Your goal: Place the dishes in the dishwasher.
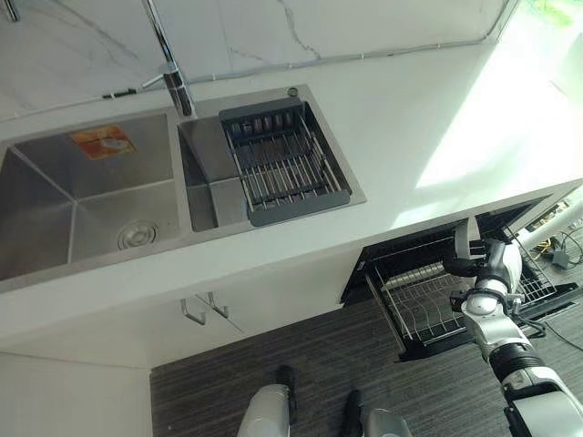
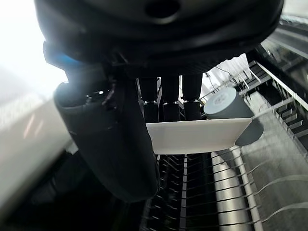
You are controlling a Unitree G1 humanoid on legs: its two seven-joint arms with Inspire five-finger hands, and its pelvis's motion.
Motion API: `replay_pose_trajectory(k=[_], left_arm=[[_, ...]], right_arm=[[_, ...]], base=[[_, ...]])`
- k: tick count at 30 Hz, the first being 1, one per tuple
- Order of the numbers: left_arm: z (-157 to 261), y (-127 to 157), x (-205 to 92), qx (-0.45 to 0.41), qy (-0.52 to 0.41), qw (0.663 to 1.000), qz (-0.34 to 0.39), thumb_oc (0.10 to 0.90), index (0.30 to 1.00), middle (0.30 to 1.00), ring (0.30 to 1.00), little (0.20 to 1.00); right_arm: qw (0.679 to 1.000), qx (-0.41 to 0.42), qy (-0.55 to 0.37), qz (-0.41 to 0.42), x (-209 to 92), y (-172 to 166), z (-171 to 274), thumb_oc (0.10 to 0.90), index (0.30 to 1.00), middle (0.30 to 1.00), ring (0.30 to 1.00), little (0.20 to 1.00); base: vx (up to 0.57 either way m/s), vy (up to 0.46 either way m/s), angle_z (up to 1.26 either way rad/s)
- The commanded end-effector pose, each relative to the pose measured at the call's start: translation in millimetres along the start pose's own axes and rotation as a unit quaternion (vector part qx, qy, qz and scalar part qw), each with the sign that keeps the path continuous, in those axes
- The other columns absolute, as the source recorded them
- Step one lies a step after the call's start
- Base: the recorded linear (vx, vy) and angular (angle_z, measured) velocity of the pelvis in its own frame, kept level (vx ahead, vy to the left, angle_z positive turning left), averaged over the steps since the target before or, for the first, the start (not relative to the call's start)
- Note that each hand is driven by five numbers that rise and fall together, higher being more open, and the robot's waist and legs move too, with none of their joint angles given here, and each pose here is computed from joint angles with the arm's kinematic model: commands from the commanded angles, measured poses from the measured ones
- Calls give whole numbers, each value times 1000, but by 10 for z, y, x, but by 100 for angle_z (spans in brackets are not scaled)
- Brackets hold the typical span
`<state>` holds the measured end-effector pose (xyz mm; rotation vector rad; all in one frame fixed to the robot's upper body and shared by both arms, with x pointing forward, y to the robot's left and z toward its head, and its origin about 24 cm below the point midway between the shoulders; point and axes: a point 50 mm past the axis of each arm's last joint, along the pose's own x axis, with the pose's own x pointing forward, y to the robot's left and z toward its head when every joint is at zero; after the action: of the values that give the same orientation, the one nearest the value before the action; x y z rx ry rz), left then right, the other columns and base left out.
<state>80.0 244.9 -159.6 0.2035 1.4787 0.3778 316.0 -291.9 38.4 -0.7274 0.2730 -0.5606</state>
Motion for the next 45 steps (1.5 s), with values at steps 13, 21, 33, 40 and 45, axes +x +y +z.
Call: replay_pose_trajectory(k=[13,21,33,40,45], left_arm=[[516,256,-59,22,-83,996,28,800,900,900,900,900],[512,144,-65,20,-86,996,9,800,900,900,900,900],[624,36,-112,6,-87,996,-8,800,900,900,900,900],[671,-8,-136,3,-84,996,-10,800,900,900,900,900],[710,-261,-207,-55,-69,995,-51,800,900,900,900,900]], right_arm=[[980,-111,-103,-126,209,-35,772,400,300,300,300,300],[990,-41,-76,-111,297,-132,856,800,900,900,900,900],[979,0,44,-200,289,-305,447,800,900,900,900,900],[972,94,67,-206,288,-327,415,800,900,900,900,900],[866,425,-15,-261,123,-401,703,800,900,900,900,900]], base=[[-128,-45,11],[-65,63,-1],[-15,36,0],[0,12,-6],[33,90,-13]])
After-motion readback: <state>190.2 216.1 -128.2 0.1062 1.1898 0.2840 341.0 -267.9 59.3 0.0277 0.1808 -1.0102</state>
